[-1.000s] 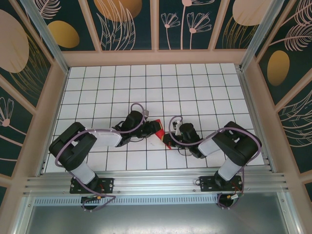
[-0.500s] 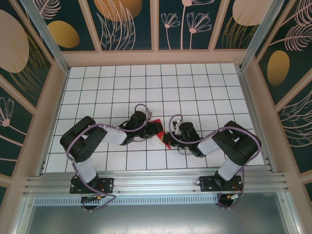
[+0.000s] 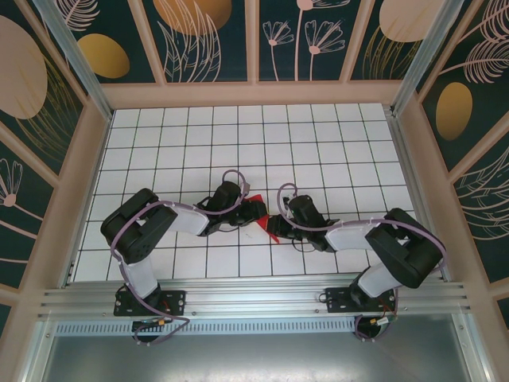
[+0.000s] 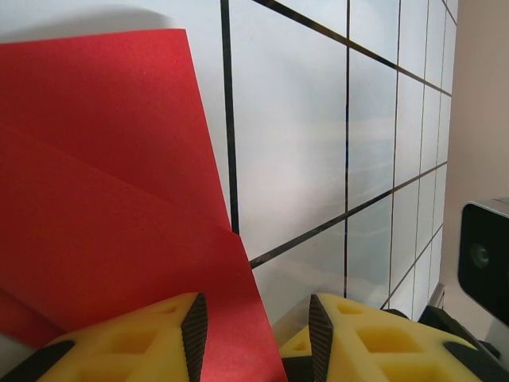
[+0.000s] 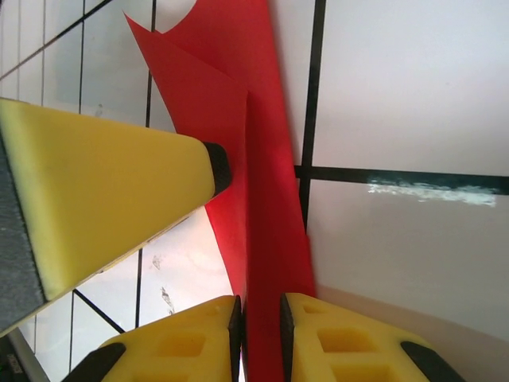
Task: Fold a paper plane with a square sheet of paper (pick it up from the middle)
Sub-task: Fold the wing for the fifth time at the center of the table.
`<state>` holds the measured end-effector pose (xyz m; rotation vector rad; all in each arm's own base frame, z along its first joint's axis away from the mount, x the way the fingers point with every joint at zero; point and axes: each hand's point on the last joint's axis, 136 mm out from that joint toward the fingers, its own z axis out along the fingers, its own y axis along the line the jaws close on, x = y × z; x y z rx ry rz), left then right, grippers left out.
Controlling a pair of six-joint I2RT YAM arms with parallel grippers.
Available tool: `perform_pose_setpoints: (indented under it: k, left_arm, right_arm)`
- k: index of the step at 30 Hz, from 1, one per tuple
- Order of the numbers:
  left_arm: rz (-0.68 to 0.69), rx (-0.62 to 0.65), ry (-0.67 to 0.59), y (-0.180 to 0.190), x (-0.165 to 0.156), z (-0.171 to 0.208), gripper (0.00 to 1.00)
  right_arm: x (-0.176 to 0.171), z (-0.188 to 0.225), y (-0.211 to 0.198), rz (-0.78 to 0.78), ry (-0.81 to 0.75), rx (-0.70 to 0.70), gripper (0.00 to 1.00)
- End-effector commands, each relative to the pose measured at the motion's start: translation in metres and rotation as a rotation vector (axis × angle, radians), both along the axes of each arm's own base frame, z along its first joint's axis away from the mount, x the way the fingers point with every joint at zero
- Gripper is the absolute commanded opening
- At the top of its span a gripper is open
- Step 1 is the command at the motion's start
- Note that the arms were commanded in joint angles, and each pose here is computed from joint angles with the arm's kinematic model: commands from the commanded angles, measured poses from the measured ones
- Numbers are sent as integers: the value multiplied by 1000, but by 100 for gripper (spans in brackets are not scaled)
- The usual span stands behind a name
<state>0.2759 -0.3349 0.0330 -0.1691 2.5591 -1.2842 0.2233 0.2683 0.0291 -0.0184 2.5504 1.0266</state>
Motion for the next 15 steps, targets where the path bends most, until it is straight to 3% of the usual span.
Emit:
perform_pose_setpoints:
  k: [1, 15]
  left_arm:
    - [-13, 40, 7, 1, -1, -10, 41]
    - [-25, 34, 5, -1, -1, -7, 40]
  right_arm:
    - [-7, -1, -6, 34, 5, -87, 23]
    - [-11, -4, -6, 60, 0, -172, 5]
